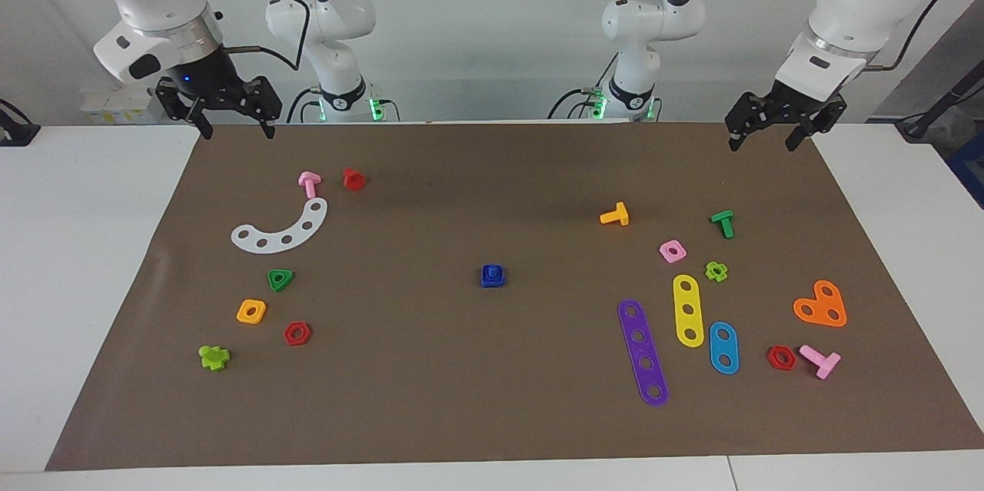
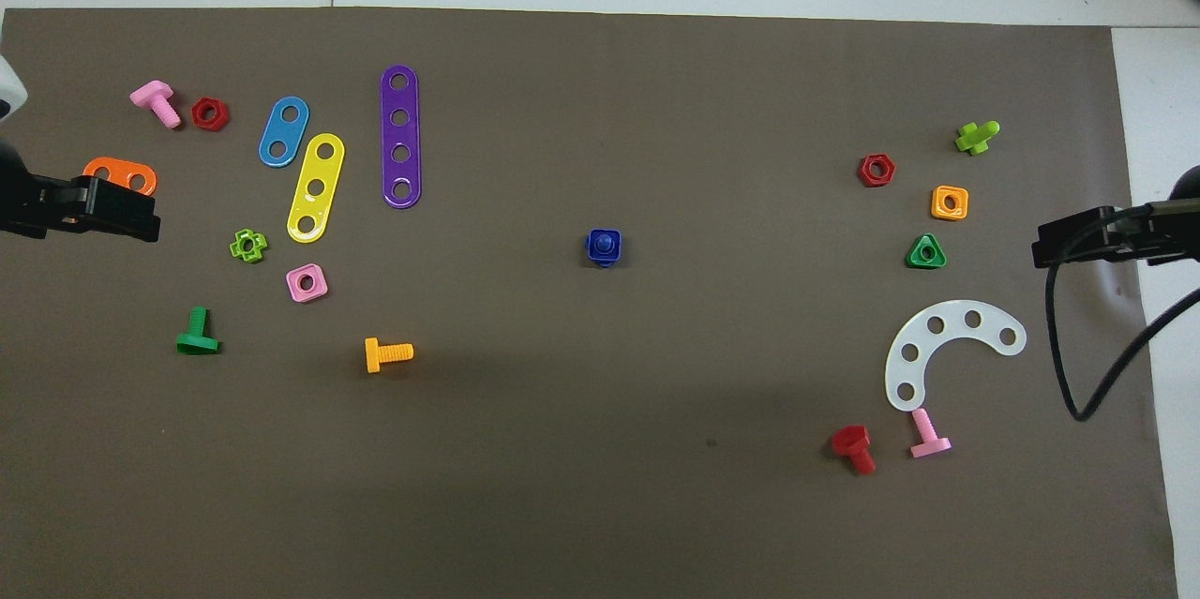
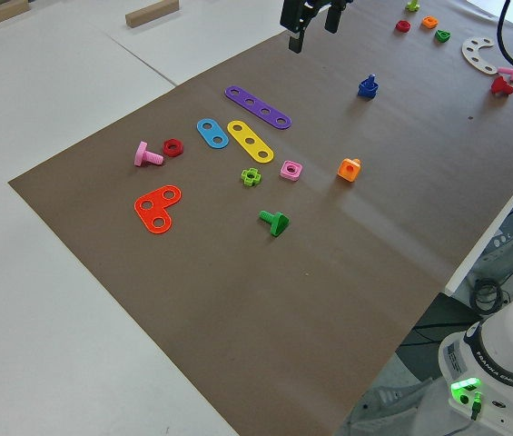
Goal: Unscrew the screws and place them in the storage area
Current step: 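Reach the left gripper over the dark blue nut on the bolt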
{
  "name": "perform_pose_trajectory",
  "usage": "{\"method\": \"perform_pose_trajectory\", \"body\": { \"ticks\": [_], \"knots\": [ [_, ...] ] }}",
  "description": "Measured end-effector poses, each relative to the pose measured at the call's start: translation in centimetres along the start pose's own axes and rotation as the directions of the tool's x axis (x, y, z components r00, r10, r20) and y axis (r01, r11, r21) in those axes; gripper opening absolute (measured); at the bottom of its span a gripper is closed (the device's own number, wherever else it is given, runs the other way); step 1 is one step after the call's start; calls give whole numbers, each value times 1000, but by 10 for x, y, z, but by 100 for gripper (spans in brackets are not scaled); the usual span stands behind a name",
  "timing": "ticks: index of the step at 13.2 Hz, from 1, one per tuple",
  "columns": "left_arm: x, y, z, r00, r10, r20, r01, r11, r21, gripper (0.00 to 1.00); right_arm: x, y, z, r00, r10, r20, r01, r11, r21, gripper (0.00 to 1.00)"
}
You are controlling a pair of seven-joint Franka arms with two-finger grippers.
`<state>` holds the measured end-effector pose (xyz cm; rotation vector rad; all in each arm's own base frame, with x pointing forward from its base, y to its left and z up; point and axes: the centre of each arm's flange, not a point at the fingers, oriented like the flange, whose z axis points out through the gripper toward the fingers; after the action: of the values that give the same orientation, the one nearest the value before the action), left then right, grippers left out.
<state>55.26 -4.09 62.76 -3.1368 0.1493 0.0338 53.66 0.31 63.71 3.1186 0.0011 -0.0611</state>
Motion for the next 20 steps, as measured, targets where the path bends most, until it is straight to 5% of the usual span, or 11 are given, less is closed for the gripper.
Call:
{"method": "perform_pose_trajectory", "body": {
  "ticks": [9,20],
  "knots": [
    [15,101,38,997,57,-45,-61,995,-84,100,0,0,0,1000,0,0,0,1000,0,100],
    [51,306,177,996,-3,-92,-12,987,-160,97,0,0,0,1000,0,0,0,1000,0,100]
  ]
}}
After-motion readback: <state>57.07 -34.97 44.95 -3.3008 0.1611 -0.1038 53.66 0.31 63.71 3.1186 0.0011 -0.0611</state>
